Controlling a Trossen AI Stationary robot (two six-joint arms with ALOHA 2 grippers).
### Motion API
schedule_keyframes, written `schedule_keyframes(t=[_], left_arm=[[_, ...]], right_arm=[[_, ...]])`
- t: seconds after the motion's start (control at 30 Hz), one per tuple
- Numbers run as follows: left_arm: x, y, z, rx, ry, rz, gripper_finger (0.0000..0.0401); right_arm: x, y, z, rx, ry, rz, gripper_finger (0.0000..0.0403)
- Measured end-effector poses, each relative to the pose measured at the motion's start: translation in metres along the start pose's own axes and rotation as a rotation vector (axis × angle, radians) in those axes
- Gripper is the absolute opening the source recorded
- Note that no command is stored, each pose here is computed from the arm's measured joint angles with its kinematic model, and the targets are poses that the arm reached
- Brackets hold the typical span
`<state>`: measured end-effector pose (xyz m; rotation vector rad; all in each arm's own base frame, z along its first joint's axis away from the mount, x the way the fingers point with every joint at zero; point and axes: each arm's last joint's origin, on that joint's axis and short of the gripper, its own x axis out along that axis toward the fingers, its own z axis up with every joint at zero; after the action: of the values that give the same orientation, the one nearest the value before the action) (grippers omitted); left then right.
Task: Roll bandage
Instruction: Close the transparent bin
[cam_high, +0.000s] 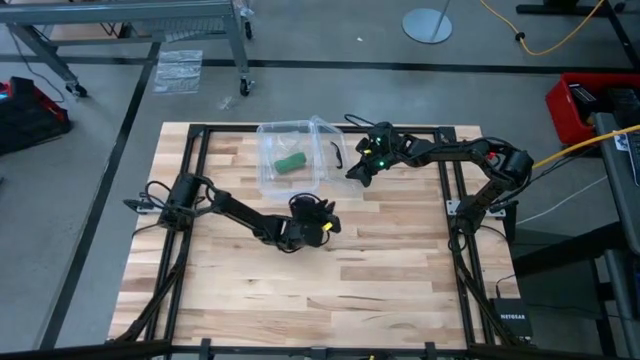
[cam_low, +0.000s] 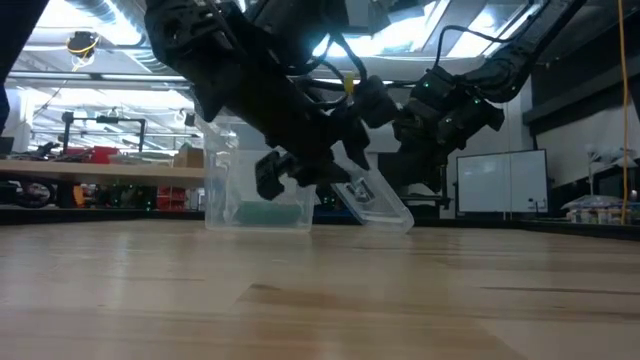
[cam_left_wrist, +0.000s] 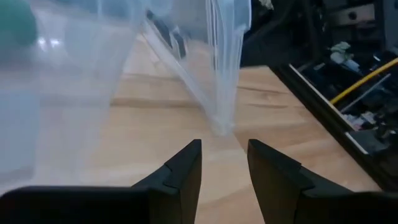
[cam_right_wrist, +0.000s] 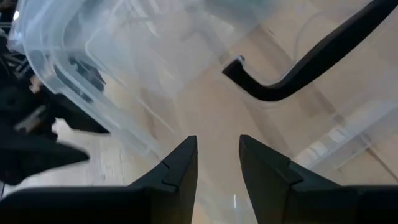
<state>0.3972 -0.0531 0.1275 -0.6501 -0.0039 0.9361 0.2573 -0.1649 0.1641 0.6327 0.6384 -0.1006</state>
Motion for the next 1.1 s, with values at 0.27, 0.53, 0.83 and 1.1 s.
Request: schedule_keyframes(t=[0.27, 0.53, 0.83, 1.1], left_arm=[[0.01, 0.003, 0.011, 0.077, -0.035, 0.035, 0.011], [0.025, 0.01, 0.02, 0.103, -0.054, 0.078, 0.0111], [0.035, 0.014, 0.026, 0.109, -0.036, 0.08, 0.0115], [0.033, 0.01, 0.022, 0.074, 0.084, -0.017, 0.015]], right_arm=[[0.0, 0.0, 0.0, -0.015, 0.003, -0.001, 0.0122], [0.0, 0.0, 0.0, -0.02, 0.003, -0.001, 0.0122], [0.0, 0.0, 0.0, -0.021, 0.003, -0.001, 0.0122], [0.0, 0.0, 0.0, -0.02, 0.004, -0.001, 0.0122]])
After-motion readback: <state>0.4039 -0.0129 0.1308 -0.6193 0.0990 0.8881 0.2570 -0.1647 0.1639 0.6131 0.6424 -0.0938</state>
